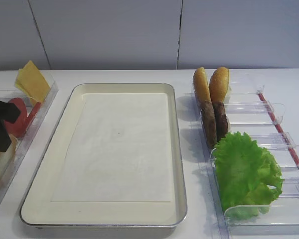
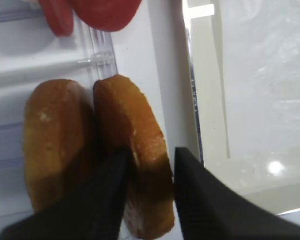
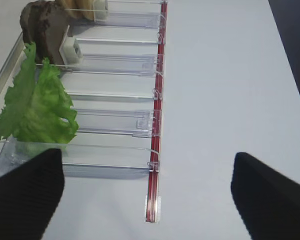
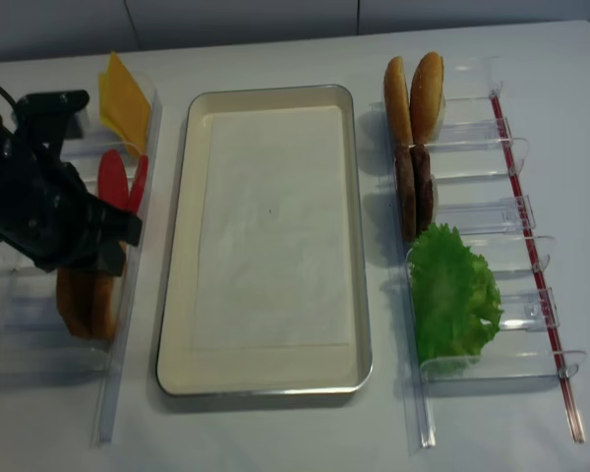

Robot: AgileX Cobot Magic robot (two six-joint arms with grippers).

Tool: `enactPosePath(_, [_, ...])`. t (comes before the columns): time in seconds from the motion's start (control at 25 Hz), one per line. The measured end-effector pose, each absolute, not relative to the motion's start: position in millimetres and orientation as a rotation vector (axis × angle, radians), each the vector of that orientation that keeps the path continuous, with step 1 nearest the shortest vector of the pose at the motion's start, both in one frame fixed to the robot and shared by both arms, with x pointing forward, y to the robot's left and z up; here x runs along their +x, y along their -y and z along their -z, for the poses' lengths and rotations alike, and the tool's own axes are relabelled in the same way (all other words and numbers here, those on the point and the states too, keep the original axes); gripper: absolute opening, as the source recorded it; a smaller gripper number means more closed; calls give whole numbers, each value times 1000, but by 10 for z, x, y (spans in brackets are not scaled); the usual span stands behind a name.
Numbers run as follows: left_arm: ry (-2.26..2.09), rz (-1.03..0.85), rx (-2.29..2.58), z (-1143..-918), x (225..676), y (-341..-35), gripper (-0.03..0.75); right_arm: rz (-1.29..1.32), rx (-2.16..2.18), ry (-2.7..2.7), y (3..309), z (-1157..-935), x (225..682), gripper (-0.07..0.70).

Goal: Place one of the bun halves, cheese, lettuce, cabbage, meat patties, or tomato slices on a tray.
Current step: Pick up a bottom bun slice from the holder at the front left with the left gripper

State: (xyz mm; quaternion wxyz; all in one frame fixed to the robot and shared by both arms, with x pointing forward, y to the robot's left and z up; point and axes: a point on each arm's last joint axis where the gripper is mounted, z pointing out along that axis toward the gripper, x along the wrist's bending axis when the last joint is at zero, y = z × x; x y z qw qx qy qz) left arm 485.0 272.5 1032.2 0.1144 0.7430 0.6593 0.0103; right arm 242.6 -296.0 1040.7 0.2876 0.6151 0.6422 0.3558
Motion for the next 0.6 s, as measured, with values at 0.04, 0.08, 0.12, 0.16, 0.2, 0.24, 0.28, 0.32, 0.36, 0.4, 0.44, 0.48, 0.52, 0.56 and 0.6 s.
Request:
enactPosePath(0.04, [-1937,-22,2182,-10310,4854,-2725,216,-950,1643,-1715,2960,-10407,2426,693])
enactPosePath(0.08, [-1940,-16,2185,-10298,4866,-2724,216,-950,1643,-1715,2960,-10407,2426,693])
enactPosePath(0.12, [-1943,-10,2188,-10285,4871,-2724,216,-950,1643,-1715,2960,-10407,2426,693])
enactPosePath(0.16, [-1944,-8,2189,-10281,4873,-2724,216,-950,1643,-1715,2960,-10407,2426,693])
enactPosePath(0.2, [-1944,-7,2189,-10282,4877,-2723,216,-950,1643,-1715,2960,-10407,2426,693])
enactPosePath(0.24, [-1945,-5,2190,-10280,4877,-2723,216,-950,1643,-1715,2960,-10407,2426,693])
enactPosePath(0.28, [-1946,-3,2191,-10276,4879,-2723,214,-950,1643,-1715,2960,-10407,2426,693])
enactPosePath(0.32, [-1945,-5,2190,-10280,4883,-2723,211,-950,1643,-1715,2960,-10407,2426,693])
enactPosePath(0.36, [-1947,-4,2188,-10280,4883,-2723,206,-950,1643,-1715,2960,-10407,2426,693])
enactPosePath(0.4, [-1948,-4,2188,-10279,4887,-2723,197,-950,1643,-1715,2960,-10407,2426,693])
enactPosePath(0.44, [-1948,-4,2188,-10279,4887,-2723,185,-950,1643,-1715,2960,-10407,2426,693])
enactPosePath(0.48, [-1949,-5,2188,-10279,4887,-2724,169,-950,1643,-1715,2960,-10407,2426,693])
enactPosePath(0.52, [-1950,-10,2192,-10279,4887,-2729,154,-950,1643,-1715,2960,-10407,2426,693])
enactPosePath(0.56, [-1950,-10,2192,-10279,4887,-2729,144,-950,1643,-1715,2960,-10407,2426,693])
enactPosePath(0.6, [-1950,-12,2194,-10278,4887,-2731,144,-950,1643,-1715,2960,-10407,2426,693])
